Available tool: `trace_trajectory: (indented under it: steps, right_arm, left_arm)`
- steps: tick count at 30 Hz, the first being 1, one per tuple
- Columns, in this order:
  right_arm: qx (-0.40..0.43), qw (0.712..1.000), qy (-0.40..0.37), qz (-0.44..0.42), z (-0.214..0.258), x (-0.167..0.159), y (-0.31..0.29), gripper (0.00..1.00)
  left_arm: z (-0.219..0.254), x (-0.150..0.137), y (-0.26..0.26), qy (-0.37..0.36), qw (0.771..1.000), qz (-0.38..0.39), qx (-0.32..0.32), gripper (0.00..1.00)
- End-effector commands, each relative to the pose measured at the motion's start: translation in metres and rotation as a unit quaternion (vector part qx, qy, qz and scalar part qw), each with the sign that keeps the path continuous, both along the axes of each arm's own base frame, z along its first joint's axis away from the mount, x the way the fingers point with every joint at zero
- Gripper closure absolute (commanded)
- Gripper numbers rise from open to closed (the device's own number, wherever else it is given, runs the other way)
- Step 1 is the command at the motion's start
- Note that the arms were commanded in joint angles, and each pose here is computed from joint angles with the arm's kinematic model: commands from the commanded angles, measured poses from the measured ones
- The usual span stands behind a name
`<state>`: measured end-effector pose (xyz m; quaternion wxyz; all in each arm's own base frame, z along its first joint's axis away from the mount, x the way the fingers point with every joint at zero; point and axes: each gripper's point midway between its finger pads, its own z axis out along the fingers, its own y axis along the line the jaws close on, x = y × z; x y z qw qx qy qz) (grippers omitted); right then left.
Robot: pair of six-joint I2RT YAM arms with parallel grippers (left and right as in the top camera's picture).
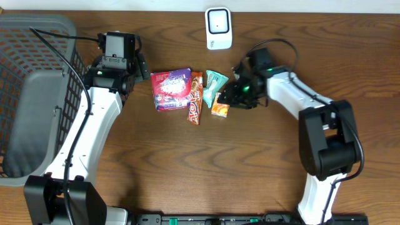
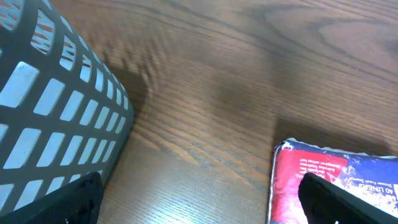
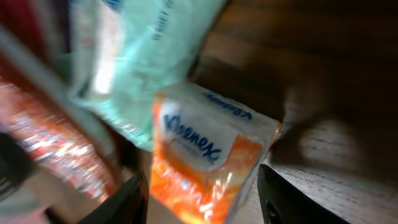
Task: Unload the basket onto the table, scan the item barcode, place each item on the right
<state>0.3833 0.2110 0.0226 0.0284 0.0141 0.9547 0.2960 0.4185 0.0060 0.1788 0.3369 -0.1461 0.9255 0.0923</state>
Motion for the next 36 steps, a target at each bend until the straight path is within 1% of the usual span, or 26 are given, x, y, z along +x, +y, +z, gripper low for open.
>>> trace_trajectory:
  steps: [1,4,7,14,15,16,18,19,21,23,26,29,32,34,36]
  right_arm:
    - [-0.084,0.995,-0.003,-0.046,-0.016,0.003,-0.010,0.49]
    - [-0.097,0.994,-0.007,-0.046,-0.018,0.001,-0.005,0.49]
    - [-0.115,0.992,-0.014,-0.053,-0.020,0.002,-0.005,0.52]
    - [-0.111,0.993,-0.020,-0.045,-0.024,-0.002,0.006,0.60]
    - [-0.112,0.993,-0.020,-0.043,-0.026,-0.004,0.007,0.62]
    - [-0.112,0.993,-0.018,-0.042,-0.028,-0.006,0.006,0.69]
    - [-0.114,0.992,-0.011,-0.044,-0.031,-0.010,0.005,0.87]
    - [-0.112,0.993,-0.007,-0.043,-0.031,-0.012,0.005,0.98]
    - [-0.099,0.994,-0.001,-0.040,-0.030,-0.013,0.007,0.99]
    - [-0.063,0.998,0.000,-0.021,-0.024,-0.013,0.015,0.99]
    - [0.014,0.999,-0.009,0.028,-0.006,-0.011,0.026,0.99]
    - [0.117,0.990,-0.026,0.079,0.021,-0.010,0.031,0.99]
    - [0.241,0.961,-0.058,0.126,0.057,-0.011,0.029,0.99]
    - [0.305,0.938,-0.082,0.143,0.078,-0.010,0.020,0.99]
    - [0.349,0.919,-0.106,0.150,0.094,-0.009,0.010,0.99]
  left_arm:
    - [0.002,0.001,0.003,0.000,1.000,0.000,0.009,0.01]
    - [0.002,0.001,0.003,0.000,1.000,0.000,0.009,0.01]
    - [0.002,0.001,0.003,0.000,1.000,0.000,0.009,0.01]
    - [0.002,0.001,0.003,0.000,1.000,0.000,0.009,0.01]
    - [0.002,0.001,0.003,0.000,1.000,0.000,0.009,0.01]
    - [0.002,0.001,0.003,0.000,1.000,0.000,0.009,0.01]
    - [0.002,0.001,0.003,0.000,1.000,0.000,0.009,0.01]
    - [0.002,0.001,0.003,0.000,1.000,0.000,0.009,0.01]
    - [0.002,0.001,0.003,0.000,1.000,0.000,0.009,0.01]
    - [0.002,0.001,0.003,0.000,1.000,0.000,0.009,0.01]
    - [0.002,0.001,0.003,0.000,1.000,0.000,0.009,0.01]
    - [0.002,0.001,0.003,0.000,1.000,0.000,0.009,0.01]
    - [0.002,0.001,0.003,0.000,1.000,0.000,0.009,0.01]
    - [0.002,0.001,0.003,0.000,1.000,0.000,0.009,0.01]
    - [0.002,0.001,0.003,0.000,1.000,0.000,0.009,0.01]
